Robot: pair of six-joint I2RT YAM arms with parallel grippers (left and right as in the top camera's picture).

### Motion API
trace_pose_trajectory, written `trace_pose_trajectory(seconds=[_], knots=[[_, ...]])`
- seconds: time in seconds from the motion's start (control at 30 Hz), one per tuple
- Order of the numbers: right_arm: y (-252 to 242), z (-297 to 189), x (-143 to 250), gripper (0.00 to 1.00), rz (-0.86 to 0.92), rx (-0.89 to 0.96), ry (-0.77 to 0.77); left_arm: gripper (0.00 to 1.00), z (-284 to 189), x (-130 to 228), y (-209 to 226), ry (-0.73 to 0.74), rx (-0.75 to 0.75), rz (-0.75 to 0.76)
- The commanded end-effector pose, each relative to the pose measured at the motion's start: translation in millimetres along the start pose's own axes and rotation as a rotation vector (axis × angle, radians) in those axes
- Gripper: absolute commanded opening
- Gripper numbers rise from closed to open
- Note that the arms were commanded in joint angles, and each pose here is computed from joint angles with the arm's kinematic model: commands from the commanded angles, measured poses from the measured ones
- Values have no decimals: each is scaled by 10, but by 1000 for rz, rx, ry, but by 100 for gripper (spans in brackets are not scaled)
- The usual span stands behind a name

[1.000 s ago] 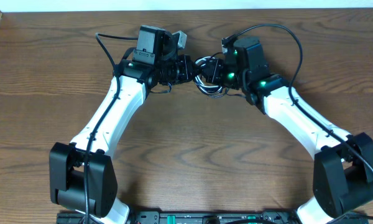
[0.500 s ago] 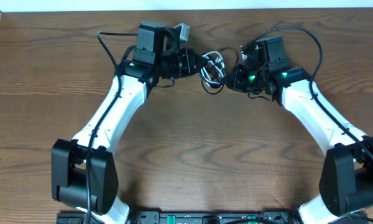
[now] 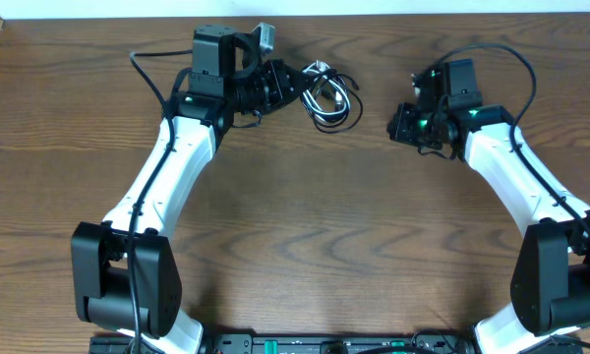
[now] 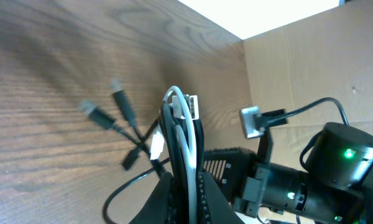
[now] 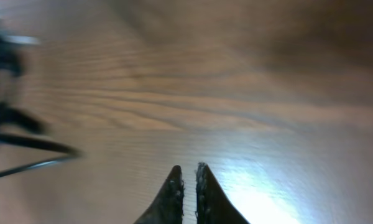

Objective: Untangle cables

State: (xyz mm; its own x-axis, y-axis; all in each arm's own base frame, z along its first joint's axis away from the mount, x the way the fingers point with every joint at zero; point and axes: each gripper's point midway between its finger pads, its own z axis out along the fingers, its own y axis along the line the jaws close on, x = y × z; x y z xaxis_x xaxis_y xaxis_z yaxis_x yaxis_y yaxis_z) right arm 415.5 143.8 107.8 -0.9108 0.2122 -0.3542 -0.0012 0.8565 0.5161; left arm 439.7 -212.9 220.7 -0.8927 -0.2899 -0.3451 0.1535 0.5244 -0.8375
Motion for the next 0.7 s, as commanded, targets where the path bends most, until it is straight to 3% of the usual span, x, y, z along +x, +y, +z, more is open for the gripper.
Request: trace_pose_trajectory(seconds=[0.0,0.07,0.13,0.23,0.37,0.67], knots=[[475,-58,82,38,-133,-271,51,7,-78,-147,-53,-69,-20,-261],[573,-83,29,50,-157,-321,31,7,-81,-178,-19,-93,-30,-420],[661,-106,-15,56,-174,-362,12,7,-82,-179,-19,-96,-24,-554],[717,-73,-84,58,-182,-346,-27,7,-80,-167,-31,-90,-10,-756],[471,42,-204,58,-13,-148,-93,7,-75,-111,-94,-44,17,-945],[34,73,-241,54,119,122,-175,7,-81,-37,-182,26,43,-1054]])
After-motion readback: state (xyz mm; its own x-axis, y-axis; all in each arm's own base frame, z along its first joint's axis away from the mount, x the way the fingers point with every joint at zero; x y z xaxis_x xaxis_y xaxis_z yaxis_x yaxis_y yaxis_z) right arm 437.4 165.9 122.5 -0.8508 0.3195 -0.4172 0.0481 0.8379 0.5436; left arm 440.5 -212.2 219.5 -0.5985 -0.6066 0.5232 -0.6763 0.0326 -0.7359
